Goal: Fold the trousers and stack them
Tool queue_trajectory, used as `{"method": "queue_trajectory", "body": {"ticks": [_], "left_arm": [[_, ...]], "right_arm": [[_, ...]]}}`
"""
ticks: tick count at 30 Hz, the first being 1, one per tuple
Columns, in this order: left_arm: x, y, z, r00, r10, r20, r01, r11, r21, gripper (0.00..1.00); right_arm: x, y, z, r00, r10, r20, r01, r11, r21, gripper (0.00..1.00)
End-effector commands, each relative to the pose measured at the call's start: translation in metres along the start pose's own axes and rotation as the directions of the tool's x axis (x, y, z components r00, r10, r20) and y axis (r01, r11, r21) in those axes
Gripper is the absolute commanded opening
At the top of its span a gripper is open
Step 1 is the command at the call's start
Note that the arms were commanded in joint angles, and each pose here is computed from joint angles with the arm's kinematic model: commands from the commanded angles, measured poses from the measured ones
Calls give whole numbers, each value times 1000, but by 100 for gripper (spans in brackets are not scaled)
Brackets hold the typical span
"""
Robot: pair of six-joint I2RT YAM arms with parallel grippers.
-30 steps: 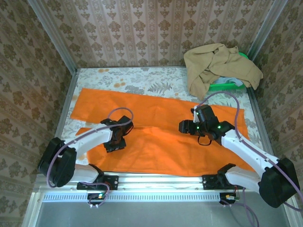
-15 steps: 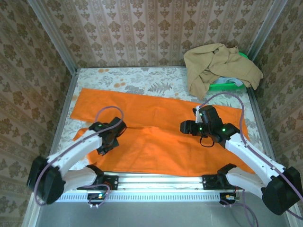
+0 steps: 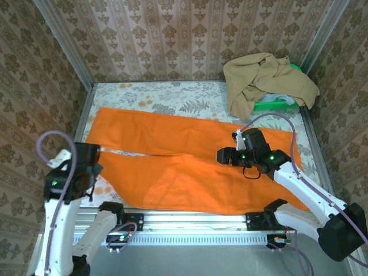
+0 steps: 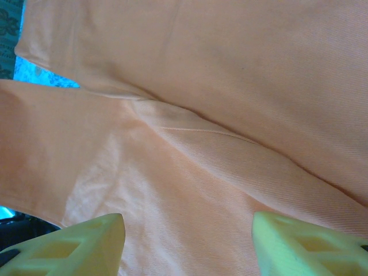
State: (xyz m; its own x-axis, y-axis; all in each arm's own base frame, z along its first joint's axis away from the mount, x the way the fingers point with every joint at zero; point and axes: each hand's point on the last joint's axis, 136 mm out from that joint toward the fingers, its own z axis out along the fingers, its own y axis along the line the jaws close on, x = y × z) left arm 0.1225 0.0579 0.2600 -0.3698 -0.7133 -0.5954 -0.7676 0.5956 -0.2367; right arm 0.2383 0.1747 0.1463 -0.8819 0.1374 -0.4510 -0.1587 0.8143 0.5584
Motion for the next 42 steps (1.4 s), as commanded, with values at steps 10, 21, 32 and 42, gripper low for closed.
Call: {"method": "queue_trajectory", "body": {"ticks": [10,21,32,42], "left_arm": [[-42,13,-38,984,55,169,-56,998,-1,100],[-88,-115,-22,968,232,92,-249,917,312,94],[-99,-152,-45,974,206,95,-224,805,549,90],[-72,-171,-47,977,208,37,-177,705,686,89]], "right_arm": [[-14,18,-7,1000,-22,5,22,999,-33,63],[5,152,144,856,-462,-232,461,885,-64,61],[59,265,297,730,-565,-384,487,825,-288,72],[107,289,317,749,-515,-418,380,849,-367,34]]}}
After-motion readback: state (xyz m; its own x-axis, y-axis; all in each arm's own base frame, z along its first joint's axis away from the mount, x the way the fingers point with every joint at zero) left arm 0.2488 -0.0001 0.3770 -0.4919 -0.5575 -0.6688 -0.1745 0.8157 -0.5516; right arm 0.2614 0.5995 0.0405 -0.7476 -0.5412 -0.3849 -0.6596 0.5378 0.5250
